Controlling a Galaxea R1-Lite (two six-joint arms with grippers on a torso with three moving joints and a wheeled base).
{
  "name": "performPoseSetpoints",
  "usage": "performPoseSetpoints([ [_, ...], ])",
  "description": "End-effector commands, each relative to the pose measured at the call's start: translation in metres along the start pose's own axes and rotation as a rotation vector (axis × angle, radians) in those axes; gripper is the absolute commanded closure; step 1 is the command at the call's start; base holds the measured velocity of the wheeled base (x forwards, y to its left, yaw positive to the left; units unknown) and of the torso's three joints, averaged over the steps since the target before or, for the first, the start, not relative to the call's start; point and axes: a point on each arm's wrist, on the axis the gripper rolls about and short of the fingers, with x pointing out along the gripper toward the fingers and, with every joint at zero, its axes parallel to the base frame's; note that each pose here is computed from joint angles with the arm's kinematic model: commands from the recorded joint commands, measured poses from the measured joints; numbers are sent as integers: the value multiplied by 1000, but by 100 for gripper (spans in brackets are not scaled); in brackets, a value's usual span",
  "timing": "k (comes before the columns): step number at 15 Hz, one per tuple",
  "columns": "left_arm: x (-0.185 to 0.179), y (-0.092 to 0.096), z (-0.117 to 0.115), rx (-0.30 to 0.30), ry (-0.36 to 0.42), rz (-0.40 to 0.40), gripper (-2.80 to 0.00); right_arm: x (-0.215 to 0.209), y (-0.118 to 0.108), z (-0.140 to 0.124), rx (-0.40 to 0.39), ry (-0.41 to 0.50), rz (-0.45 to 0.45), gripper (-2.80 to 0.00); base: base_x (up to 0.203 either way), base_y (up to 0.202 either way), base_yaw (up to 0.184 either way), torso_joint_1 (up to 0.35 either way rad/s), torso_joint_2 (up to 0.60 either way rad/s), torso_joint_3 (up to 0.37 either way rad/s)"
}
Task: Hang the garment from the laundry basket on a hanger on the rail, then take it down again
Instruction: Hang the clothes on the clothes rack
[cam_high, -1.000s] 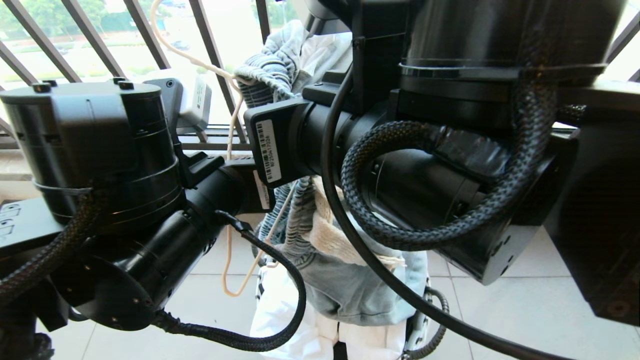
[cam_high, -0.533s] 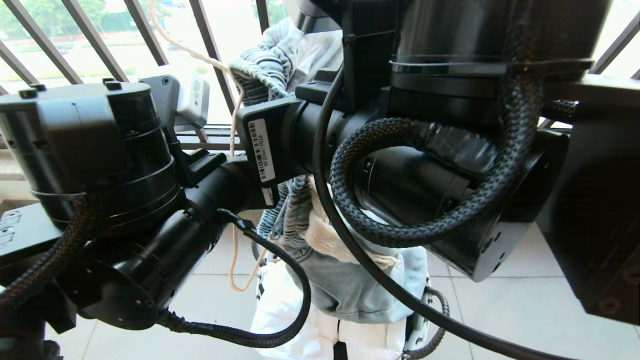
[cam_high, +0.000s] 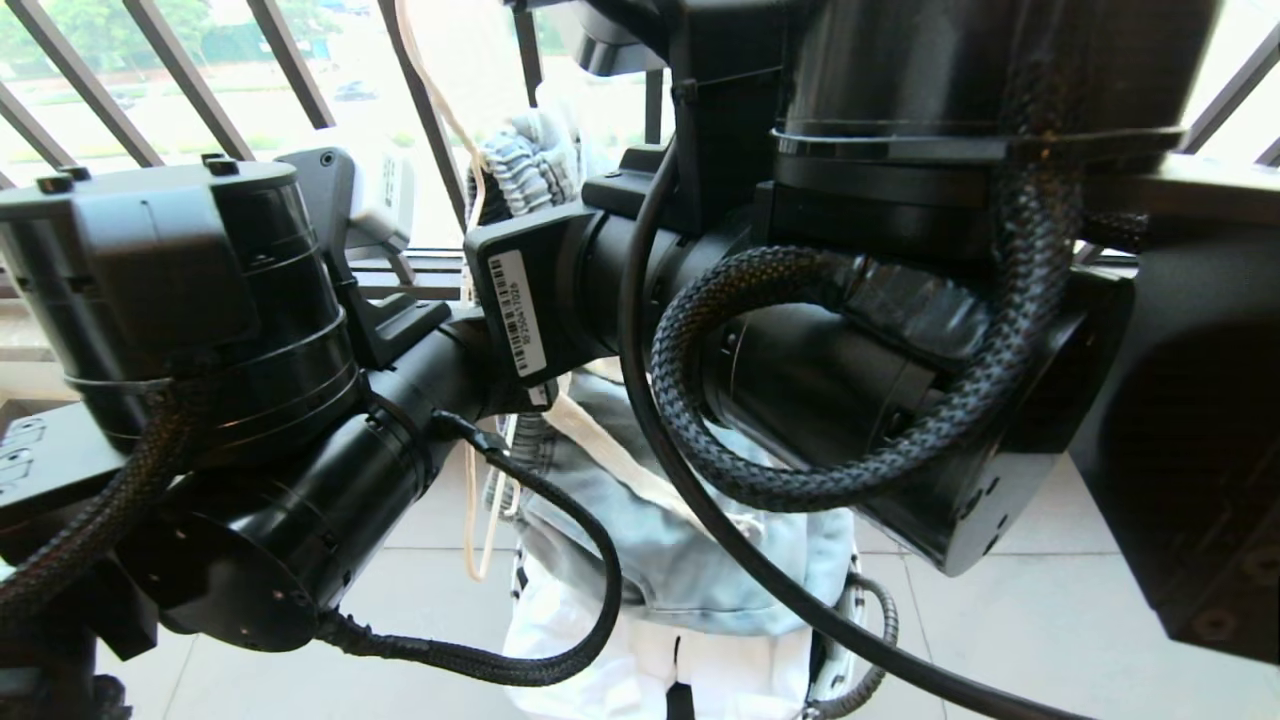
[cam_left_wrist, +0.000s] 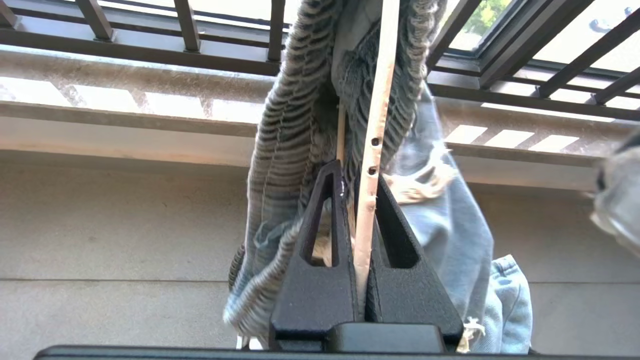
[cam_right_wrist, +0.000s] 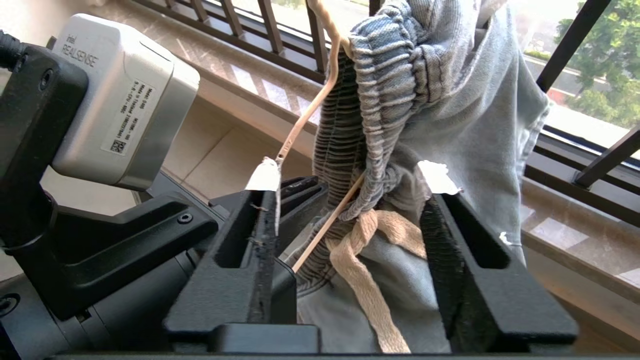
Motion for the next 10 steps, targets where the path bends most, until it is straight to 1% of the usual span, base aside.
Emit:
performPoseSetpoints([
  [1,-1,1,2,-8,-8,3,0,-2,-2,2,2,-5,-6,-280,0,0,0,0,0,0],
  [4,-4,2,6,-18,-16,-14,0,-16,-12,9,9,-16,-13,-280,0,0,0,0,0,0],
  [6,-6,4,5,-21,-11,-40,0,-24,-20,6,1,-2,-27,-280,0,0,0,0,0,0],
  [9,-9,6,8,-63,-63,-96,0,-38,-43,4,0,8,-69,-280,0,0,0,0,0,0],
  [10,-11,7,8,-66,-65,-121,0,-43,-52,0,-6,20,-90,-280,0,0,0,0,0,0],
])
